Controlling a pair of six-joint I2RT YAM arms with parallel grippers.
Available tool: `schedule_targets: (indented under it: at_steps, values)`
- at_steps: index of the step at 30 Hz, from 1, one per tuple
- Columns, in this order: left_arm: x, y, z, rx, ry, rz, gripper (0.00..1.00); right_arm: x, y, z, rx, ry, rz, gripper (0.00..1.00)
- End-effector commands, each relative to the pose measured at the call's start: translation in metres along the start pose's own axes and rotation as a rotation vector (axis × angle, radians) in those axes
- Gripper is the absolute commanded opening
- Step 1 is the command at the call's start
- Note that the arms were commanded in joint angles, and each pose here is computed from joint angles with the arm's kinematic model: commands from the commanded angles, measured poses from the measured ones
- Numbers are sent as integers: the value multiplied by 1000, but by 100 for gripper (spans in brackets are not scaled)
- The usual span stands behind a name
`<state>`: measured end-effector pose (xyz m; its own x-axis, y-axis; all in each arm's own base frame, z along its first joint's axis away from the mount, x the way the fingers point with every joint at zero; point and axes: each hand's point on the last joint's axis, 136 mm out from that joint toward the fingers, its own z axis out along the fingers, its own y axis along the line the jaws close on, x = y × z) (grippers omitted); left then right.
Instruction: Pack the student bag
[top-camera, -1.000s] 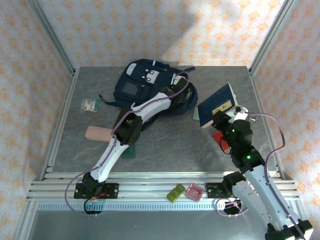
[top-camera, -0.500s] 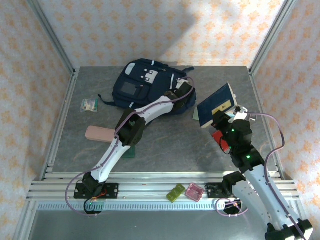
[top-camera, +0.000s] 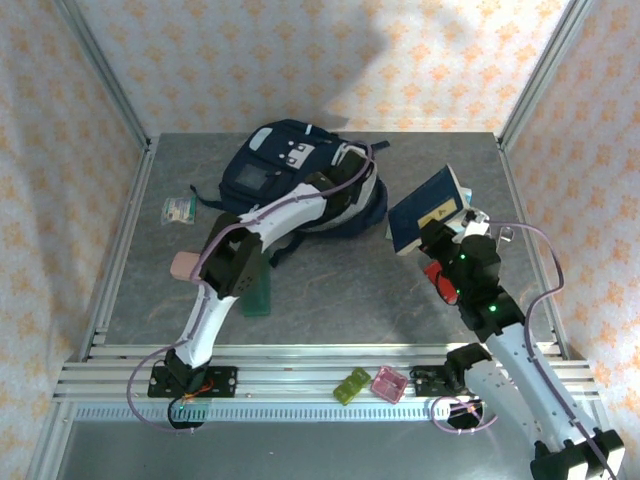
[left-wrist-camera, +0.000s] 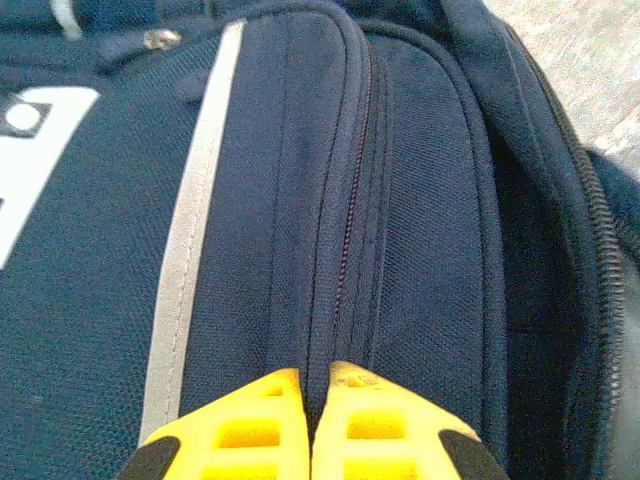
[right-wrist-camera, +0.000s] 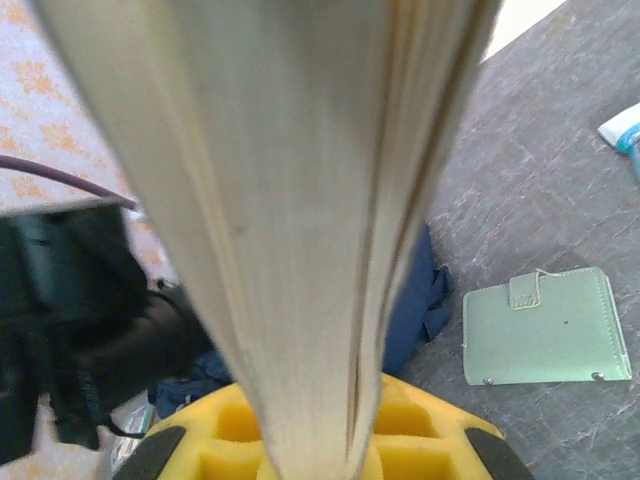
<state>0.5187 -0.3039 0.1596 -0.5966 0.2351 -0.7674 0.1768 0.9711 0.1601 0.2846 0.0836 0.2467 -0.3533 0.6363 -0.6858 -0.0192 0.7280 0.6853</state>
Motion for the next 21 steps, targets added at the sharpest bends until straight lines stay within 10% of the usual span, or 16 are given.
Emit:
schedule_targets:
  at_steps: [1,21]
  values:
    - [-47,19,-52,8,-112,-3,0,-2,23,6,-109,15,29,0]
    - [-111,91,-161,-36,-367,-77,0,65,86,126,-431,470,290,0]
